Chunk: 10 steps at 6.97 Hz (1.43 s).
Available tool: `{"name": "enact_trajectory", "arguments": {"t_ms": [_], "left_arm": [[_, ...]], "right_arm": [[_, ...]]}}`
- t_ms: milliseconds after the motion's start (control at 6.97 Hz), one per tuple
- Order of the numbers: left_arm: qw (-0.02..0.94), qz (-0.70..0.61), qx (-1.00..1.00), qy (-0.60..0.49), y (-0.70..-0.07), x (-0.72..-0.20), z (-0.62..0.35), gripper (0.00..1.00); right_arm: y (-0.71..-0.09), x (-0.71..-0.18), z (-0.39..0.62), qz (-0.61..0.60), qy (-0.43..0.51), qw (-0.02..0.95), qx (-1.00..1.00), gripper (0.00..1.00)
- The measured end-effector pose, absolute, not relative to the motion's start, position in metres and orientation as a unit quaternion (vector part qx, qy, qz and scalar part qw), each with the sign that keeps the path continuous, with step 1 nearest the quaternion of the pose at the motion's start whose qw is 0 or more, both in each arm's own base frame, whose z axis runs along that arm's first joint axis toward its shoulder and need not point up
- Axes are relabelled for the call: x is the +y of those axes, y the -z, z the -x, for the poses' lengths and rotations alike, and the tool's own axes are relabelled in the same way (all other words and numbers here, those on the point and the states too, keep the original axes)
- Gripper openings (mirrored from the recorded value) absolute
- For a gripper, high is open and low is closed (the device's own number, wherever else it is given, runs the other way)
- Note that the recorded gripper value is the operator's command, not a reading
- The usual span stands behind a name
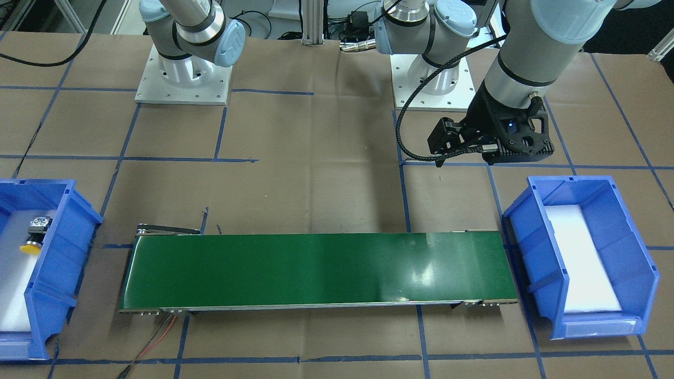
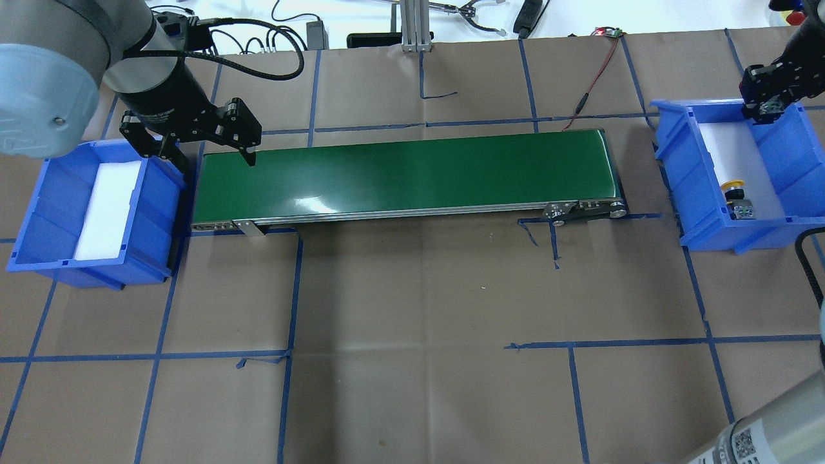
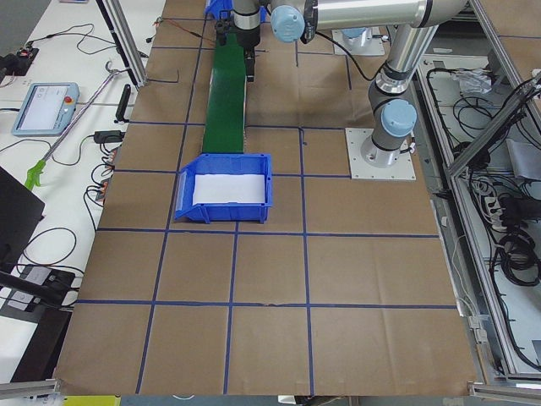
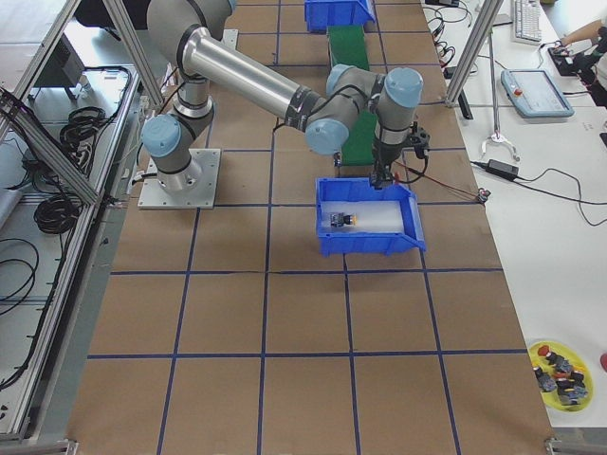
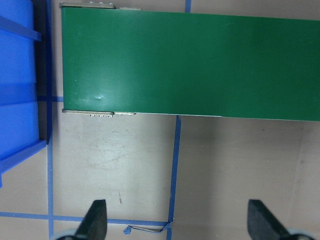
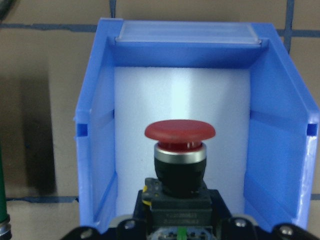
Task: Transport two buttons from left to right
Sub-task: 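Carry the red button into the blue bin with the right gripper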
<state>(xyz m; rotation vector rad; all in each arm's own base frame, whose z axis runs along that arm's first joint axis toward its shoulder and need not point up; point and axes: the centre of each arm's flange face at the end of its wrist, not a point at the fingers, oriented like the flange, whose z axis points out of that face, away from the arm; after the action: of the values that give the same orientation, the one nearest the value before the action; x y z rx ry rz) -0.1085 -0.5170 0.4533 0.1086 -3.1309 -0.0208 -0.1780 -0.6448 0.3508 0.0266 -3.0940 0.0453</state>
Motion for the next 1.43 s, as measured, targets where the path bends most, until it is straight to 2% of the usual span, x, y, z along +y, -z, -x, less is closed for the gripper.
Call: {"name": "enact_trajectory", "arguments": {"t_ms": [574,717,1004,1434], "left_arm": [[0.004,-0.035,-0.999,0.006,-0.453,-0.517,0.108,1.0],[0.004,-0.035,-0.999,0.007,-0.453,-0.517,0.108,1.0],[0.005,-0.035,-0.999,0.006,-0.453,-0.517,0.108,1.0],[0.005,-0.035,-0.999,0.006,-0.453,-0.517,0.108,1.0]], "right_arm": [[-0.253,-0.667,0.192,-0.009,0.002,0.015,-1.0,0.04],[-0.237,-0.665,0.191,-0.009,0.01,0.01,-1.0,0.11],[-0.224,-0.664,0.193,-0.007,0.015,0.007,-1.0,0.96],[-0.228,-0.667,0.188,-0.005,-0.004,-0.02,-1.0,0.99]]}}
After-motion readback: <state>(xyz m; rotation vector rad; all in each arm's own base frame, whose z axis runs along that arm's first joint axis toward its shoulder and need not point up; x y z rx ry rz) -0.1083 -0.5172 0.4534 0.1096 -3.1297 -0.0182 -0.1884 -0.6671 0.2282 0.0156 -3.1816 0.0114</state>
